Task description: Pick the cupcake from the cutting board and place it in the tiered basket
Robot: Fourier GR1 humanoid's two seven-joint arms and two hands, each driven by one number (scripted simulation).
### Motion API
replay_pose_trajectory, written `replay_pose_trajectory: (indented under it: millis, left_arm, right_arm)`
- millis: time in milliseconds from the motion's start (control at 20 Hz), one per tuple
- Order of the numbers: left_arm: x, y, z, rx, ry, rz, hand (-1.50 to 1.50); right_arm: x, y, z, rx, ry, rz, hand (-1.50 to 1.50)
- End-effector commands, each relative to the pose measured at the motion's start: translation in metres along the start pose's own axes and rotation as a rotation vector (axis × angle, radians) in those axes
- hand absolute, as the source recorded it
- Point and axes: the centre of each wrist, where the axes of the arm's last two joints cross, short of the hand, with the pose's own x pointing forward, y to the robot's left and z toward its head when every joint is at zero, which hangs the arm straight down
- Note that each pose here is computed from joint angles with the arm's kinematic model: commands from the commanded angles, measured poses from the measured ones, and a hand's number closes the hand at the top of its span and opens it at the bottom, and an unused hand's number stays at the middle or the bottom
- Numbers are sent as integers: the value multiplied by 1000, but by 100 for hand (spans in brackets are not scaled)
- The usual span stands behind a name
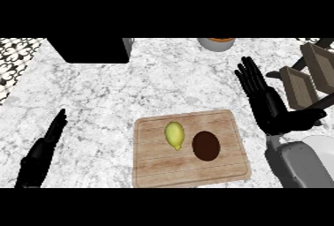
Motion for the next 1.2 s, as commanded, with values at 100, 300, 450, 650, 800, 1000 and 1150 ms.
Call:
replay_pose_trajectory:
  millis: [100,300,450,650,800,1000,1150]
  left_arm:
    - [41,-27,-24,31,-138,91,0]
    - [48,-38,-28,39,-171,161,0]
    - [82,-68,-41,-5,-229,218,0]
    - [90,-76,-49,9,-206,210,0]
    - [90,-80,-51,18,-188,211,0]
    - [94,-91,-48,15,-196,225,0]
    - [88,-87,-51,24,-171,213,0]
  right_arm:
    - [17,-21,-24,203,-109,-230,150]
    - [-19,-4,-9,-208,-178,-731,150]
    - [-36,-12,-17,354,84,-611,-150]
    - [-38,-51,-13,597,14,-684,-150]
    - [-24,-107,-7,714,-45,-608,-150]
    - [37,-150,-25,819,-55,-314,-150]
    - [104,-155,-37,920,-58,-8,-150]
